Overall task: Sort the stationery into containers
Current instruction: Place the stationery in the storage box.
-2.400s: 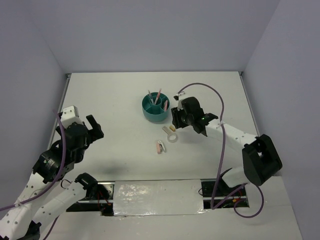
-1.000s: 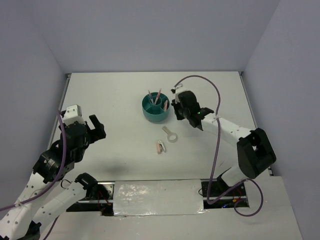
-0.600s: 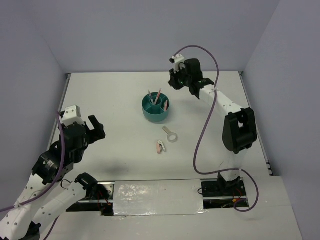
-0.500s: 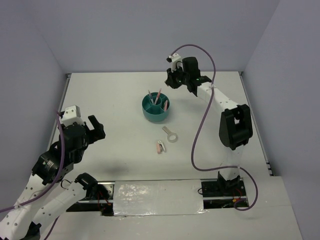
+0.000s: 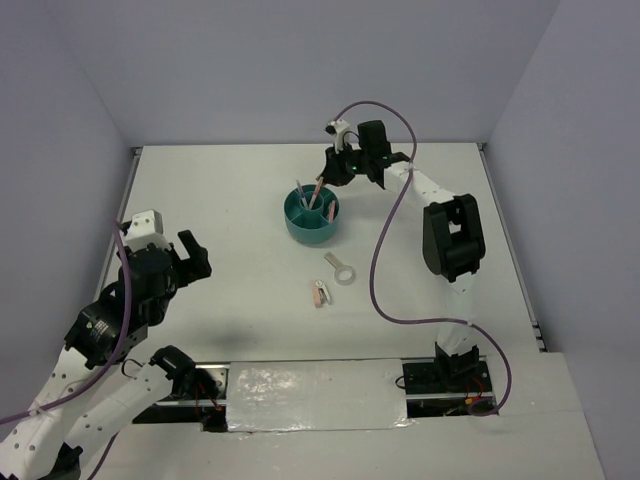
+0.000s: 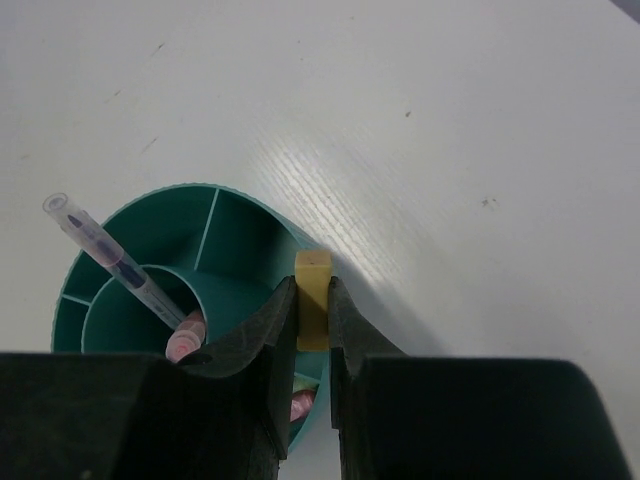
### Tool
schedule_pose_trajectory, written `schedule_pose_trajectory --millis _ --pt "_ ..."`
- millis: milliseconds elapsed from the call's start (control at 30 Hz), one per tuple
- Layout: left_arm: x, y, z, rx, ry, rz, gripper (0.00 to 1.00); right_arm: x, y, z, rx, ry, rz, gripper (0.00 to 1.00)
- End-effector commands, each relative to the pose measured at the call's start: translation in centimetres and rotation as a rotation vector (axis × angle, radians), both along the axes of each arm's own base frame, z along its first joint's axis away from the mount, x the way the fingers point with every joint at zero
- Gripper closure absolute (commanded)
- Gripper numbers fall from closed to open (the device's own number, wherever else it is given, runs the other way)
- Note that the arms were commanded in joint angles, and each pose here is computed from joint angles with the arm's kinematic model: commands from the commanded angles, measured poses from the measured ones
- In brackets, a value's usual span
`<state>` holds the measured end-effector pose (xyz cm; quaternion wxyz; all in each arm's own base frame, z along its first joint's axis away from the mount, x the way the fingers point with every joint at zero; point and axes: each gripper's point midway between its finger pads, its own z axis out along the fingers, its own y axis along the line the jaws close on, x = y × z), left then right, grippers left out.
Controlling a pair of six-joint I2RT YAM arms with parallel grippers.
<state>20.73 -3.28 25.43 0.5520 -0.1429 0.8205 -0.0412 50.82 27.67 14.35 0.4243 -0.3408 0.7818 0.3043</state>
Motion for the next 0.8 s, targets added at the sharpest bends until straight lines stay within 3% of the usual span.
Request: schedule_pose_trajectory --millis 0,400,733,767 --pt "0.5 -0.3 0.7 -0.012 -0.036 -0.008 0.01 0.0 0.7 1.9 0.058 -0.030 0.046 0.85" --pt "0.4 -0.3 0.7 -0.012 -0.037 -0.010 0.01 -1.3 1.0 0.3 0.072 0.032 0.077 0.76" --pt "0.4 -0.3 0.7 -0.010 -0.036 -0.014 0.01 -1.9 1.1 0.5 0.077 0.034 0.095 0.61" --pt "0.4 -0.3 0.7 -0.011 -0.037 -0.014 0.01 -1.9 1.1 0.8 0.079 0.028 0.093 0.56"
